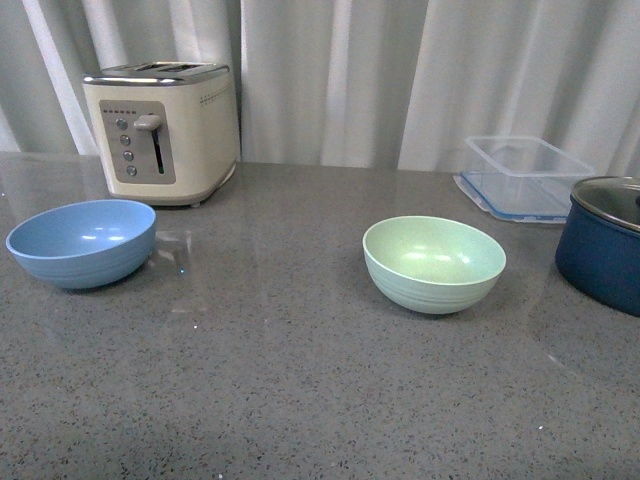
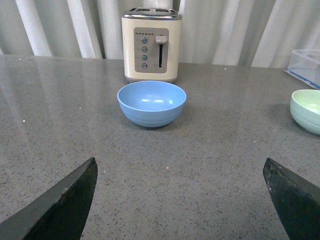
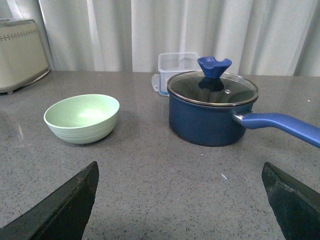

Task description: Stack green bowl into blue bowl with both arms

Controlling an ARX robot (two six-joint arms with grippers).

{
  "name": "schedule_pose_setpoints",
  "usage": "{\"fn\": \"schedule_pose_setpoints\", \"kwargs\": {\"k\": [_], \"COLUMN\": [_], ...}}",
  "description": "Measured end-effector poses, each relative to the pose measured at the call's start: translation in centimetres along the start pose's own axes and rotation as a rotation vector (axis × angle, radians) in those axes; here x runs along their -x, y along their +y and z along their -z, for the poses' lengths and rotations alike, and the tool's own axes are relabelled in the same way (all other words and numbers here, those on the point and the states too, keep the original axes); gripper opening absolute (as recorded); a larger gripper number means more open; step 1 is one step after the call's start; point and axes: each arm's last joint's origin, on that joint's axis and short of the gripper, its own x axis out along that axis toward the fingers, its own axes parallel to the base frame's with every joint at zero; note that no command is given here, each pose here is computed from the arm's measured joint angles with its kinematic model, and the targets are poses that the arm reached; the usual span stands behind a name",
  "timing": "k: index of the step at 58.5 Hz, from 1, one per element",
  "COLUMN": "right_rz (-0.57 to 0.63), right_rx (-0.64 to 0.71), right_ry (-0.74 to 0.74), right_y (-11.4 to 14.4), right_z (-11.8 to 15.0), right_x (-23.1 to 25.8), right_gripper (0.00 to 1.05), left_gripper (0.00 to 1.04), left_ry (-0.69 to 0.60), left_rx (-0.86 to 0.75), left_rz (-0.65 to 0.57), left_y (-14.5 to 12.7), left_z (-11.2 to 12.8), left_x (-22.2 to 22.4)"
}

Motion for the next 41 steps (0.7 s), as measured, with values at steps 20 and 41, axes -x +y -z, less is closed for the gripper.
{"fn": "schedule_pose_setpoints", "kwargs": {"k": [20, 41], "right_rz": [0.000, 0.000], "right_rx": [0.000, 0.000], "right_ry": [0.000, -0.001], "right_y": [0.0, 0.0], "right_z": [0.0, 0.0], "right_x": [0.0, 0.0], "right_gripper": [0.95, 0.95], "left_gripper": [0.98, 0.98], "left_ry": [0.000, 0.180], "left_rx": [0.000, -0.092], "left_rz": [0.000, -0.265], "left_y": [0.0, 0.5], "left_z": [0.0, -0.6], "left_x": [0.0, -1.3]}}
